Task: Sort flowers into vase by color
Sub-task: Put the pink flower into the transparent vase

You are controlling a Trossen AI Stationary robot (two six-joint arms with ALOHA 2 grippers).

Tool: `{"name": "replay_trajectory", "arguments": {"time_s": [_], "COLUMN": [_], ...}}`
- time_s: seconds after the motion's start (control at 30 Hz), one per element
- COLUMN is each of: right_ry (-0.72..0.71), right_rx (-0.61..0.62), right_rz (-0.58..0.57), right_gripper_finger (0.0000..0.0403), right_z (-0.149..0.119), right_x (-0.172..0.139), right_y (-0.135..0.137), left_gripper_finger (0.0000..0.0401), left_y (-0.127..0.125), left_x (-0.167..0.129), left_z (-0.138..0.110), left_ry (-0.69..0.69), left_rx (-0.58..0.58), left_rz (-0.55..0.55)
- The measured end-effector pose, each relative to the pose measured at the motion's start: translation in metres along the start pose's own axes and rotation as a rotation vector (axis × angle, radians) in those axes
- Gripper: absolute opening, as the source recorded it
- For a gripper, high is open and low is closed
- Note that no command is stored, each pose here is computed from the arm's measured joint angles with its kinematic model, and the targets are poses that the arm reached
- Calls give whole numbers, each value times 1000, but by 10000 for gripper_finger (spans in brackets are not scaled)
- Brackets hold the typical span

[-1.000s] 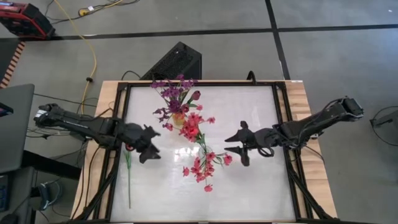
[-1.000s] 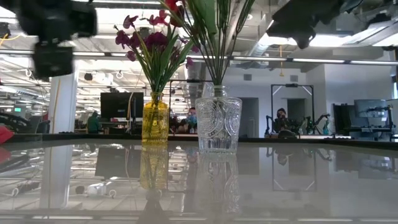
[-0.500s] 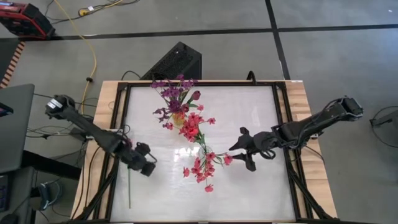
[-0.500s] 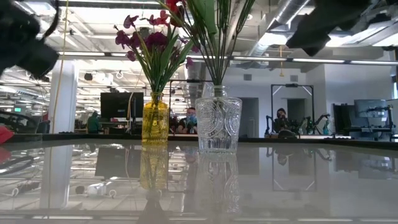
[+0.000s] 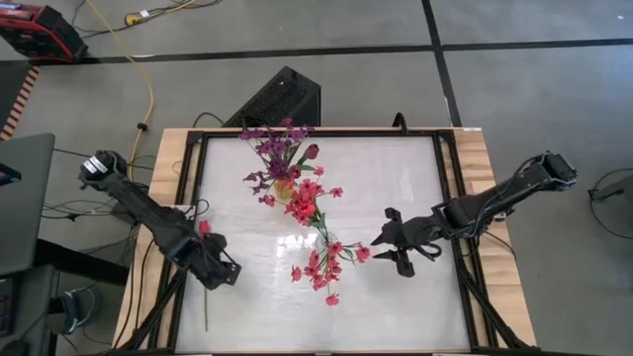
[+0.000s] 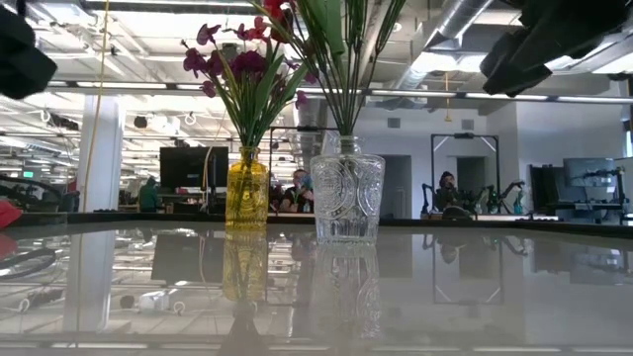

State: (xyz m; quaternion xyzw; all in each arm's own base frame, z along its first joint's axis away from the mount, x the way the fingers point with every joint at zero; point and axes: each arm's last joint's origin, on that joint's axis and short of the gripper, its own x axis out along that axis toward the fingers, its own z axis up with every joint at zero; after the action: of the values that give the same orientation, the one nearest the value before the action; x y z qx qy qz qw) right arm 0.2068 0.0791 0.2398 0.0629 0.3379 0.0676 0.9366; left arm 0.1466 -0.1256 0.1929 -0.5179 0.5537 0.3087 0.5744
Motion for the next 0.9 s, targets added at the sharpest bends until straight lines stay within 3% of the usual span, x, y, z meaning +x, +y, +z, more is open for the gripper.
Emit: {"name": "replay_trajectory", "arguments": {"time_s": [0.1, 0.27, 0.6, 0.7, 0.9], "right_ry": [13, 25, 48, 51, 61], "right_rx": [-2, -23, -77, -83, -43], "right_rz": [-3, 7, 43, 56, 80], "right_gripper_finger": [193, 193, 193, 193, 193], "right_z": [-1, -3, -9, -10, -13], "right_x": [0, 0, -2, -3, -4], "right_y": [0, 3, 14, 17, 24], "left_gripper_finger": [215, 215, 215, 215, 204], "left_y": [1, 5, 11, 21, 28], "left_x": [-6, 6, 36, 48, 59], "left_z": [-5, -15, -22, -20, -21], "left_ry": [-57, -9, -99, -108, -120], "left_rx": [-19, -71, -20, -40, -31], "left_rz": [61, 181, 310, 319, 205]}}
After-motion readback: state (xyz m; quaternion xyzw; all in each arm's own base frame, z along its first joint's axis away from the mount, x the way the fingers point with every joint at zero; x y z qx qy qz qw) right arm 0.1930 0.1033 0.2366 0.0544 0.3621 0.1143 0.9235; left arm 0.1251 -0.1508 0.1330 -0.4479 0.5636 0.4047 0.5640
